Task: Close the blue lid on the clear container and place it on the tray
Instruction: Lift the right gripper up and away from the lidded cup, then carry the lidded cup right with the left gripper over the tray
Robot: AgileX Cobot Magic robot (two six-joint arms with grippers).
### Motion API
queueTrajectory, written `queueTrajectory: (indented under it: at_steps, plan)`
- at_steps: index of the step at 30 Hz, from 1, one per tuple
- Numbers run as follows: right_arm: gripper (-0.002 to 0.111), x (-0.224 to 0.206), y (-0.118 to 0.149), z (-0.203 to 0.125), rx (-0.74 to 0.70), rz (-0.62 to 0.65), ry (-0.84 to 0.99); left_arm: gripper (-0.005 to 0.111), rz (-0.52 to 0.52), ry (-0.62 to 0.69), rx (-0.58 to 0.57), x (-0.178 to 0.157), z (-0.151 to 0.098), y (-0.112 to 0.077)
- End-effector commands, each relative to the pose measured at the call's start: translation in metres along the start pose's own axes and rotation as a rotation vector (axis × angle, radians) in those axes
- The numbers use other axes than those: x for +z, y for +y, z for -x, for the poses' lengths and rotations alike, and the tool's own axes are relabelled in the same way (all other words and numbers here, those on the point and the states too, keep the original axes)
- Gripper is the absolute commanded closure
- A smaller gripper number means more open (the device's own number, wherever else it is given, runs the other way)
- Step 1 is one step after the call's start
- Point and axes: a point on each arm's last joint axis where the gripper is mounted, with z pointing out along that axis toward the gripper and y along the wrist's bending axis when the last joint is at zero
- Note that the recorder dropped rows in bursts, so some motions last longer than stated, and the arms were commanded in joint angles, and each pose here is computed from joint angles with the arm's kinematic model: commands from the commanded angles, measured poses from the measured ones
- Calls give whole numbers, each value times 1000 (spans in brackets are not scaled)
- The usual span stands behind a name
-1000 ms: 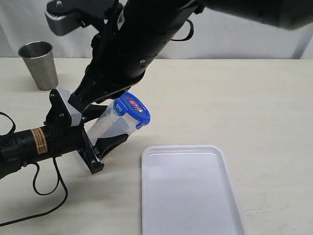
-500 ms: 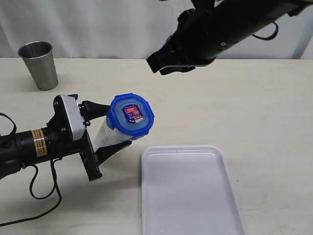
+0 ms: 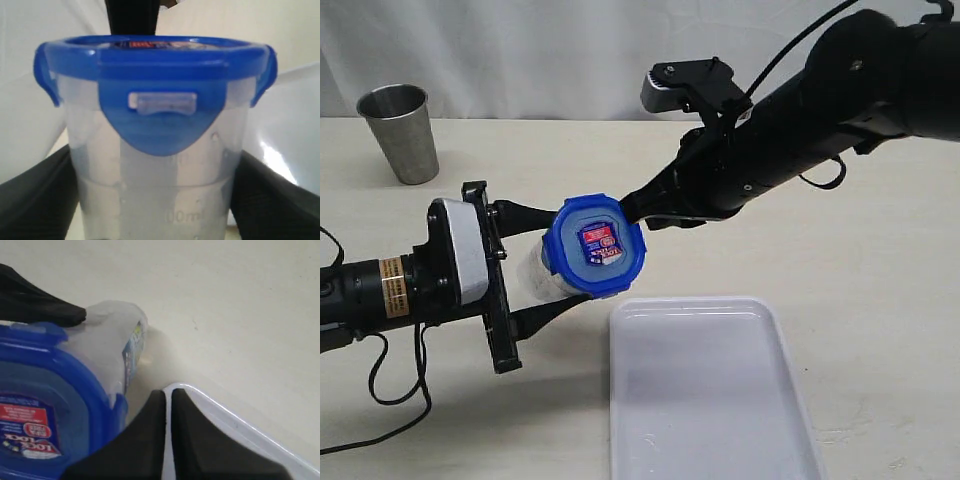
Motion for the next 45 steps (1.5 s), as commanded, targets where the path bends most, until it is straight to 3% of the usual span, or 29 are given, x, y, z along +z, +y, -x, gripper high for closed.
queueTrajectory:
  at_steps: [1, 6, 10, 14, 18, 21, 24, 26, 29, 39, 42, 45]
  plan:
    - [104, -35, 13, 20, -71, 40, -62, 107, 41, -33, 228, 0, 6, 5]
    - [104, -96, 30, 31, -158, 36, -157, 107, 114, 7, 366, 3, 6, 11]
    - [104, -137, 38, 26, -192, -14, -239, 107, 200, 10, 505, 24, 21, 16]
    - [104, -168, 44, 19, -210, -43, -308, 107, 107, 139, 602, 56, 28, 16]
    - [104, -193, 50, 9, -222, -46, -341, 107, 14, 277, 796, 84, 39, 17]
    - [104, -203, 53, 2, -228, -48, -368, 107, -14, 297, 926, 97, 50, 17]
    - [104, -213, 55, -5, -233, -50, -394, 107, -68, 317, 1235, 108, 61, 15]
    - [104, -217, 57, -7, -235, -48, -406, 107, -134, 372, 1380, 109, 60, 10]
    - [104, -222, 59, -9, -240, -47, -416, 107, -183, 387, 1413, 111, 61, 5]
    - [104, -223, 59, -11, -241, -46, -414, 107, -137, 336, 1373, 119, 75, -8]
    - [104, -223, 59, -11, -241, -45, -412, 107, -65, 330, 1209, 121, 81, -10]
    - [104, -223, 59, -11, -243, -47, -410, 107, 66, 327, 899, 122, 89, -9]
